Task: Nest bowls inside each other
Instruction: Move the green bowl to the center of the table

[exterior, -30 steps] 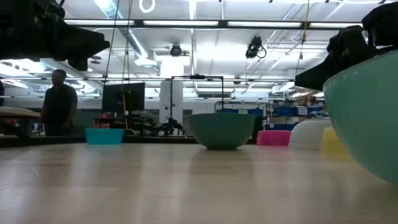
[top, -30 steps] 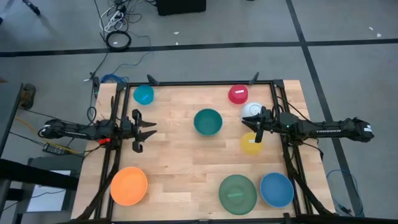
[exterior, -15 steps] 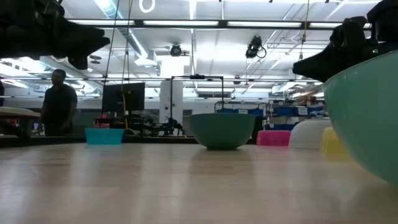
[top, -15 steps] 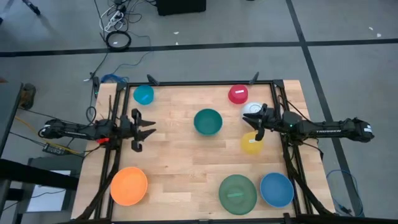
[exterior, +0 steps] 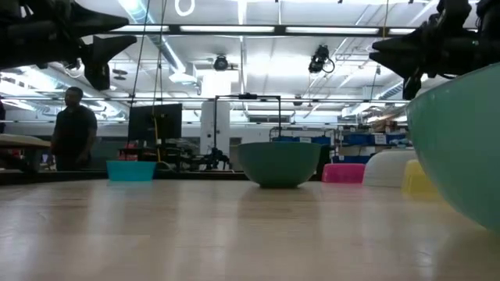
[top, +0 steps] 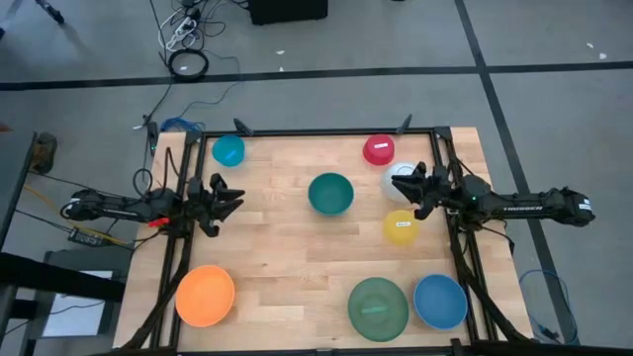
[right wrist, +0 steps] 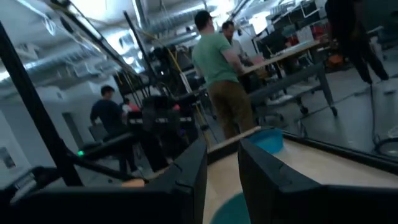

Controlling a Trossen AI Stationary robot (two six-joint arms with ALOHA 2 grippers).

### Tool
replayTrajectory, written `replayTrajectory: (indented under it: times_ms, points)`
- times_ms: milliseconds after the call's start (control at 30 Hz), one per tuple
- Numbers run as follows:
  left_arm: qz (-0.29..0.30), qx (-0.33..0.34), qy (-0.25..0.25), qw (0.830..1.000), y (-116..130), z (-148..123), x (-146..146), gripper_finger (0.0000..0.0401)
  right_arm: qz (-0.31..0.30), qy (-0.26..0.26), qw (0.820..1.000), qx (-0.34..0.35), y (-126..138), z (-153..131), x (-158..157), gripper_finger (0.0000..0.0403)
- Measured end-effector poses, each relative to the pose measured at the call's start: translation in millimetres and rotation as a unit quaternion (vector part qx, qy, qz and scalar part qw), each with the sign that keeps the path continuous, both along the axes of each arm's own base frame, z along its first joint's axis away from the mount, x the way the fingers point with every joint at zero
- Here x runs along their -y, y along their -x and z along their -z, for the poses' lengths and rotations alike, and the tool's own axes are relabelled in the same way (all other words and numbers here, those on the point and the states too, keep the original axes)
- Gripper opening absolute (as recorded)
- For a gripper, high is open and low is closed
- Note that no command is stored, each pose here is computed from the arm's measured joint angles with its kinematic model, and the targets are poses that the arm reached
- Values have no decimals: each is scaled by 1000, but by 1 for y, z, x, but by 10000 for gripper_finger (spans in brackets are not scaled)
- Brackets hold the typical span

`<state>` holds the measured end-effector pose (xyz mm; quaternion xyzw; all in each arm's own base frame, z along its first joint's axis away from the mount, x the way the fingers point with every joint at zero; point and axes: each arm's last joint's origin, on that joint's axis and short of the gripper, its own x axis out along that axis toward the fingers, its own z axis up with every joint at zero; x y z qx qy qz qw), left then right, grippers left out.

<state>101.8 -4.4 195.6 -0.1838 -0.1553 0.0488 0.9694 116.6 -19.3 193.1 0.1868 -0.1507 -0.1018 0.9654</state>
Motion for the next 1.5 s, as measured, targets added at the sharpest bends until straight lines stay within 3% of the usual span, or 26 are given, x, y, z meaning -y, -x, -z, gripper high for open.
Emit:
replayTrajectory:
  times_ms: [367,867,1500]
  points:
    - [-10,1,-10,1000,0,-8,0,153,-67,-9,998,6,-1,-5,-4,81]
    - [1,-17,-12,1000,-3,-5,1,153,-72,-37,997,-12,-2,-1,-3,81]
    - [-3,-22,-27,999,-4,-5,1,153,-64,-11,997,-34,-6,2,-3,81]
